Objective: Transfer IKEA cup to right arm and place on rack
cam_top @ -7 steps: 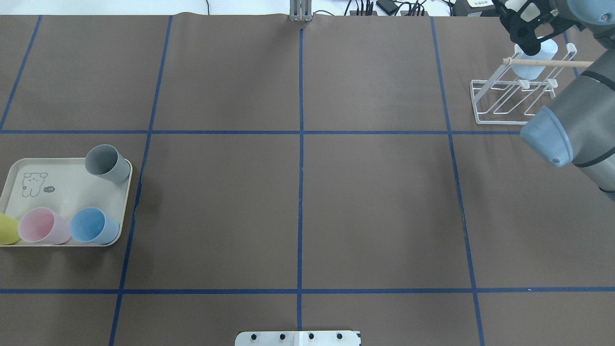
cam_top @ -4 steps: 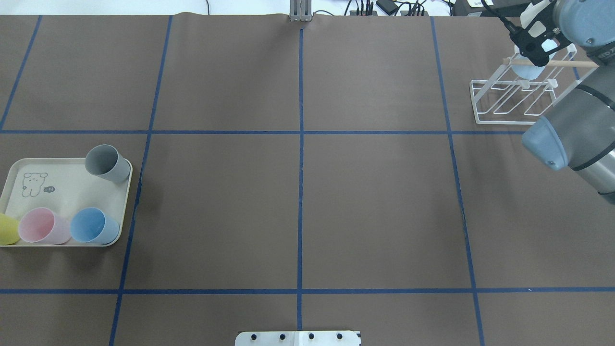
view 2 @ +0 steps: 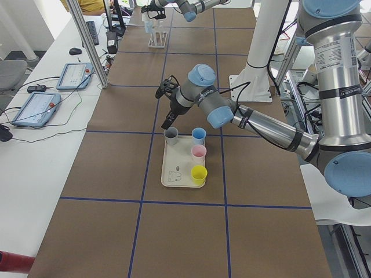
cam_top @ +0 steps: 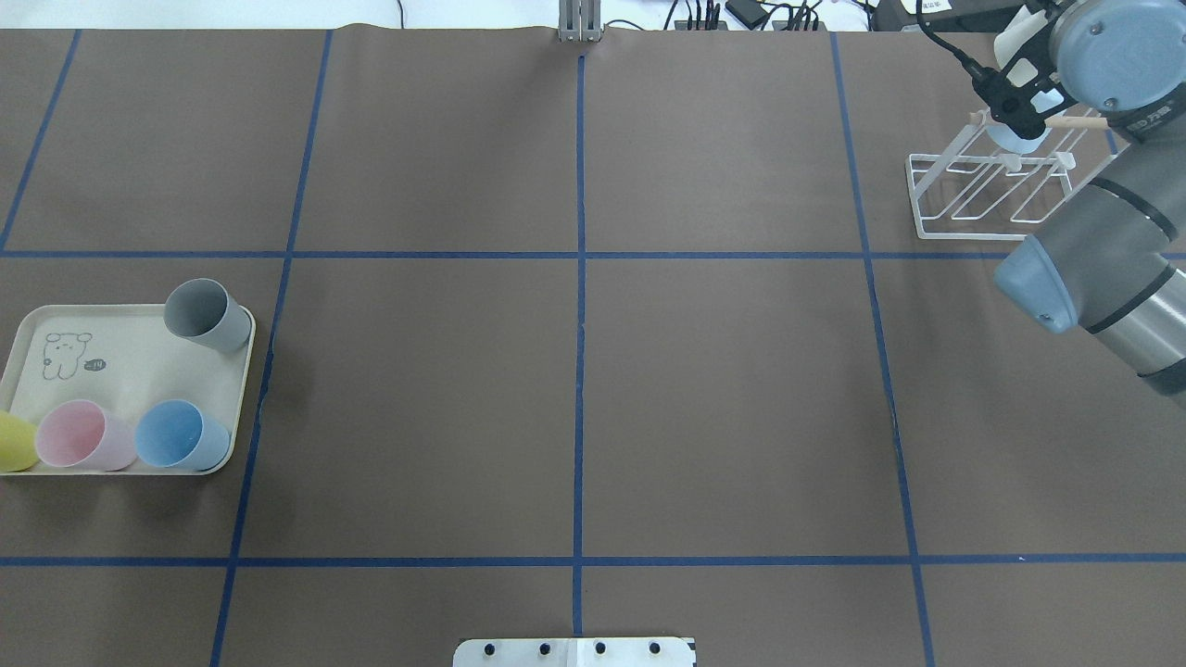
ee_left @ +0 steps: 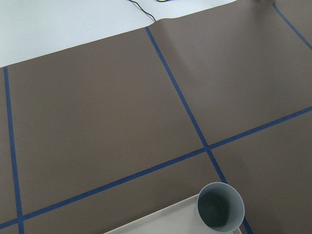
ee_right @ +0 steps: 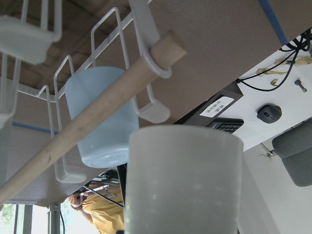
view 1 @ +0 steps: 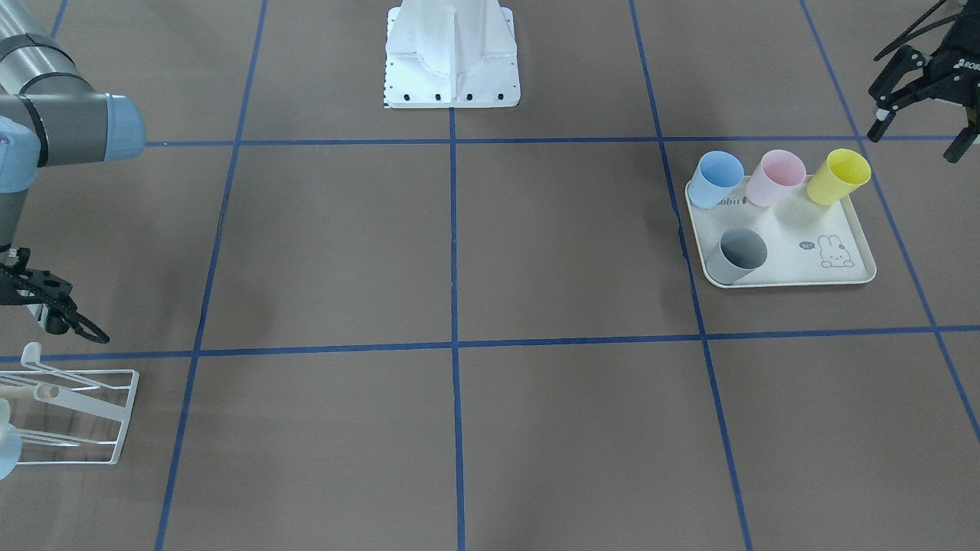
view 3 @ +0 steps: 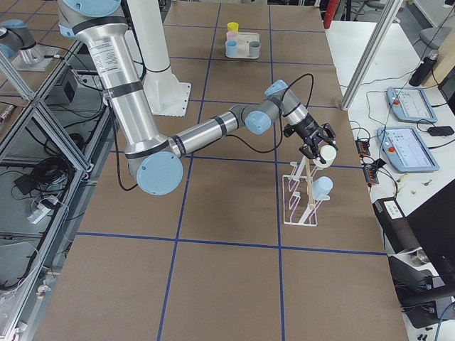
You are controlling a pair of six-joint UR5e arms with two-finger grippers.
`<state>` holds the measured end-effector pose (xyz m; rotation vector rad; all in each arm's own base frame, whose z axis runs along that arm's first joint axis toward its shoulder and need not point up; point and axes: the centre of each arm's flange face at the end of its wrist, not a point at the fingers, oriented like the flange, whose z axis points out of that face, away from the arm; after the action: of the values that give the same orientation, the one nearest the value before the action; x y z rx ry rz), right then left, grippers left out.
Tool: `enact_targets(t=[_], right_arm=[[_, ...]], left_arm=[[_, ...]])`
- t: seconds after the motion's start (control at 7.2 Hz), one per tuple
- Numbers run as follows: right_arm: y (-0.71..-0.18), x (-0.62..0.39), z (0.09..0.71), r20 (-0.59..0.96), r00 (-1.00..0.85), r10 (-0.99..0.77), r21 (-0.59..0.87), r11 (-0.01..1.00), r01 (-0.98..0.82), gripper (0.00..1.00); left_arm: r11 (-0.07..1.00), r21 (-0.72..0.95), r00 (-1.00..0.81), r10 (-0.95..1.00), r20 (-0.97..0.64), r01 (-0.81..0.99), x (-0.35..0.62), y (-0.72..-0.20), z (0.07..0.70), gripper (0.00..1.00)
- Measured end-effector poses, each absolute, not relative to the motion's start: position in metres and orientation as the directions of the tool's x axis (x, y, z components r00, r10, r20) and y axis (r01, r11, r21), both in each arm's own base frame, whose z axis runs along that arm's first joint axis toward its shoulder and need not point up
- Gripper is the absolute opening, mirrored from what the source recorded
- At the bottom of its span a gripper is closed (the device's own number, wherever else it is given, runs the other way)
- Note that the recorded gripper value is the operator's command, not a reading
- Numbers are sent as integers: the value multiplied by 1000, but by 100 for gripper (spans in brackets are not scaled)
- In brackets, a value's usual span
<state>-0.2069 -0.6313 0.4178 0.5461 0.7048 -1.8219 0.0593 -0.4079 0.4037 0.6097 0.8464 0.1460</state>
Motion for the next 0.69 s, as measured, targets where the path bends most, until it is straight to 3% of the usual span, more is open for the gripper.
enact_targets(t=[0.56, 0.69], right_arm=[[-629, -228, 436, -640, -362, -678, -231, -279, 932, 39], [-628, -233, 441, -635, -366, -680, -238, -279, 930, 55]], left_arm=[[826, 552, 666, 350, -658, 112, 58, -404, 408, 100], [827, 552, 667, 349, -658, 112, 58, -403, 409, 100]])
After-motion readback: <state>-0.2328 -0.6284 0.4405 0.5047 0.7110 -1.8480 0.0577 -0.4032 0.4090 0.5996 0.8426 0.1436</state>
